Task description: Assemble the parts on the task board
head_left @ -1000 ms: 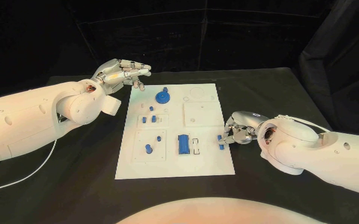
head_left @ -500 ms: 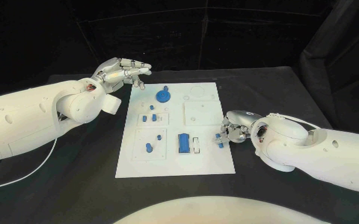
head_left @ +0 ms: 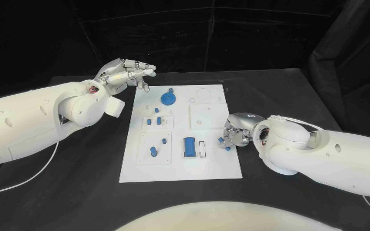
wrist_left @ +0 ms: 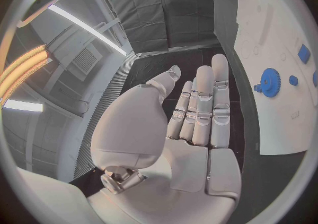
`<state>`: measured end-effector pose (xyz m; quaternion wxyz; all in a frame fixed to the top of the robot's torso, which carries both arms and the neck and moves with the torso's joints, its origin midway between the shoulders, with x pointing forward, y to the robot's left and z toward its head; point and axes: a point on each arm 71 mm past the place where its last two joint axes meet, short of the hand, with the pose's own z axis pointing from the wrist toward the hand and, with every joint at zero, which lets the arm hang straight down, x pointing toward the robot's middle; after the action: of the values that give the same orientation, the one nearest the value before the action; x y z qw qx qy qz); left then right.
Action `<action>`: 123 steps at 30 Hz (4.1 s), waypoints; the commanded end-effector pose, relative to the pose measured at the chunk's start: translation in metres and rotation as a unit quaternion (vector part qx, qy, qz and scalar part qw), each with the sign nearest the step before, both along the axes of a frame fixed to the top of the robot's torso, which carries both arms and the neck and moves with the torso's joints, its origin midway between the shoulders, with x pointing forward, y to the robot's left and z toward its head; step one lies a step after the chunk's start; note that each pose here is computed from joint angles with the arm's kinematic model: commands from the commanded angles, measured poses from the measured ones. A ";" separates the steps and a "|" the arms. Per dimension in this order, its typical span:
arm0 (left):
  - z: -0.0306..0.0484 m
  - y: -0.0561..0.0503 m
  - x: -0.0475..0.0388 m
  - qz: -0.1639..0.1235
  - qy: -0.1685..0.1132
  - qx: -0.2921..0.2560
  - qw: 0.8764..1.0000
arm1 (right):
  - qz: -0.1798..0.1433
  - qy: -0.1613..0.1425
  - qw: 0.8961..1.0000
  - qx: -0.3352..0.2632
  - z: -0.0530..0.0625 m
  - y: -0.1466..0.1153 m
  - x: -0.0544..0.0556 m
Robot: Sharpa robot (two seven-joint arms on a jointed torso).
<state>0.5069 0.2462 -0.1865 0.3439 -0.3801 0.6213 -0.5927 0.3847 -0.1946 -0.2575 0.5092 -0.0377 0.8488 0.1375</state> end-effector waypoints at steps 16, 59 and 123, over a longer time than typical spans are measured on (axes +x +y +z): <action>0.0012 0.000 -0.0003 -0.006 -0.002 -0.003 1.000 | -0.057 -0.011 0.996 0.067 0.002 -0.003 -0.010; 0.0010 -0.001 -0.0008 -0.007 -0.002 -0.003 1.000 | -0.083 0.102 0.979 0.157 -0.008 0.033 -0.016; -0.0008 0.004 0.0056 0.013 -0.010 -0.013 1.000 | -0.083 0.043 0.874 0.477 0.019 -0.004 0.023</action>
<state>0.5109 0.2500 -0.1900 0.3482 -0.3842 0.6199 -0.5889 0.4004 -0.1995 -0.2533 0.4406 0.2163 0.7906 0.3661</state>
